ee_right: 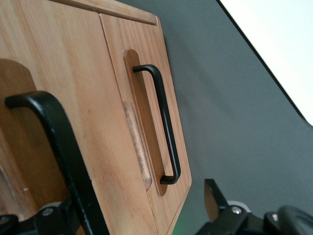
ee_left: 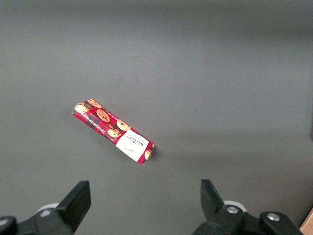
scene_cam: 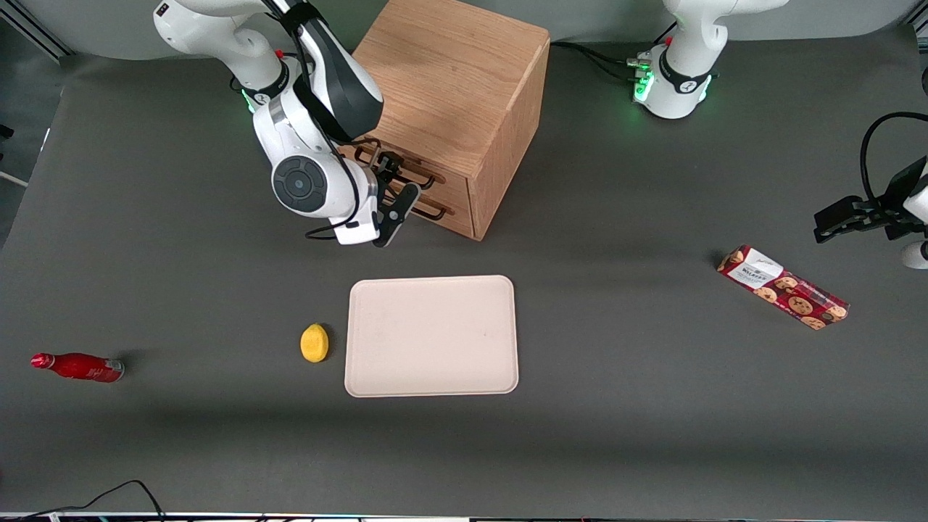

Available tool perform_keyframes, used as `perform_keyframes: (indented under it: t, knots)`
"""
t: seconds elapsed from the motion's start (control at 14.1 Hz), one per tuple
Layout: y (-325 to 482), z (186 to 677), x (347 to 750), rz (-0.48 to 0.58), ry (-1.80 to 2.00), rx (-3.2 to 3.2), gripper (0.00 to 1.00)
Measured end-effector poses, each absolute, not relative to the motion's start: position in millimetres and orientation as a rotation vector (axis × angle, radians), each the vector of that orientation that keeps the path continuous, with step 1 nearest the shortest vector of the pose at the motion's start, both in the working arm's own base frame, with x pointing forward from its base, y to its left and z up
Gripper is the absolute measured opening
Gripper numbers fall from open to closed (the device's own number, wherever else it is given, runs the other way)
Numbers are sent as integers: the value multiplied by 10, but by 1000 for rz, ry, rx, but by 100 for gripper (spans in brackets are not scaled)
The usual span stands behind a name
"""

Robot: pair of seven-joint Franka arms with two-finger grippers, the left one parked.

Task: Open upper drawer

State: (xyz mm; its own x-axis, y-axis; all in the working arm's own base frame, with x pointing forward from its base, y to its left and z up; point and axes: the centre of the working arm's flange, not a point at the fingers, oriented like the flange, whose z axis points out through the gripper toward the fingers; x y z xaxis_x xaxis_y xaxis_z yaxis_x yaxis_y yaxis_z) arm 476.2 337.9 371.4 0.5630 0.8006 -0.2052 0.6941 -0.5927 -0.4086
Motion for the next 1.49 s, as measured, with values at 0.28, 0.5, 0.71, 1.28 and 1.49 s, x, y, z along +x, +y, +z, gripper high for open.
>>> perform_keyframes:
  t: [0.28, 0.5, 0.71, 1.28, 1.49]
  knots:
    - [3376, 3709, 4766, 539, -1238, -2517, 100]
    - [3352, 3679, 4794, 531, -1256, -2496, 100]
    - [3310, 3635, 4878, 504, -1248, -2506, 100]
    - [3160, 3662, 5172, 432, -1262, -2506, 100]
    - [3087, 3672, 5291, 408, -1270, -2500, 100]
